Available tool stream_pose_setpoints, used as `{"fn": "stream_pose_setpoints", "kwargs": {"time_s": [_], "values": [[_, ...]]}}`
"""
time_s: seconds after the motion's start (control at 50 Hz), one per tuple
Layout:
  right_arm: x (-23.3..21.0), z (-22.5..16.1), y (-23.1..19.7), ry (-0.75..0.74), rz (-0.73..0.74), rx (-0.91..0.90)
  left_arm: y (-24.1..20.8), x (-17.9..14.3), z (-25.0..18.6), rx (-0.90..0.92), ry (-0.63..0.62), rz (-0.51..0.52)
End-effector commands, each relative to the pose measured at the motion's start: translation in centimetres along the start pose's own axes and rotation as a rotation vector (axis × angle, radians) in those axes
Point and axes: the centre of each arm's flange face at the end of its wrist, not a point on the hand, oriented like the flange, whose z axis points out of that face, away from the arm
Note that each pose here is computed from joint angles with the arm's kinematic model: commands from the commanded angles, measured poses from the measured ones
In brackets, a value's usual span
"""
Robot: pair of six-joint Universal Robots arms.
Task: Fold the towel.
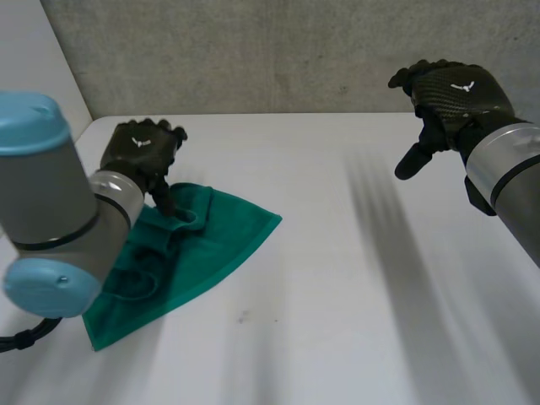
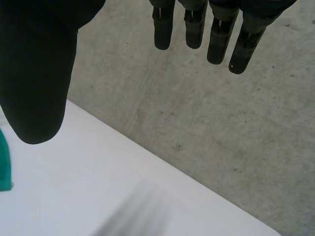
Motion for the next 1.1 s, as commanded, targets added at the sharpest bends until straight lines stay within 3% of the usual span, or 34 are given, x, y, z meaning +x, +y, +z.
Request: {"fn": "stream_pose_setpoints", "kwargs": {"time_s": [0.02, 0.18, 0.3, 0.46, 0.68, 0.7, 0.74, 0.9, 1.0, 1.1], "values": [[-0.7, 0.4, 1.1, -0.021, -0.048, -0.032, 5.0, 1.4, 3.5, -0.081, -0.009, 0.101], [-1.3, 0.6, 1.8, -0.035, -0.08, -0.048, 8.6, 1.6, 5.7, -0.154, -0.01, 0.097], [-1.3, 1.0, 2.1, -0.032, -0.082, -0.058, 8.5, 0.8, 6.3, -0.146, -0.034, 0.061], [-0.7, 1.7, 1.9, -0.014, -0.072, -0.049, 0.0, -2.8, 2.6, 0.053, -0.121, -0.002], [-1.4, 3.2, 2.4, -0.043, -0.061, -0.048, -4.7, -2.4, -2.8, 0.129, -0.076, 0.01], [-1.5, 3.6, 2.4, -0.052, -0.06, -0.046, -7.0, -2.0, -5.7, 0.175, -0.043, 0.017], [-1.9, 4.4, 2.9, -0.075, -0.049, -0.05, -8.1, -1.9, -7.1, 0.209, -0.03, 0.022], [-7.3, 6.7, 3.7, -0.399, 0.293, -0.063, -10.2, -2.3, -11.9, 0.312, -0.003, 0.104], [-10.8, 8.2, 6.8, -0.621, 0.544, -0.203, -9.9, -2.2, -13.0, 0.319, 0.001, 0.154], [-15.4, 7.6, 8.6, -0.724, 0.614, -0.272, -8.8, -1.9, -13.2, 0.29, 0.013, 0.163]]}}
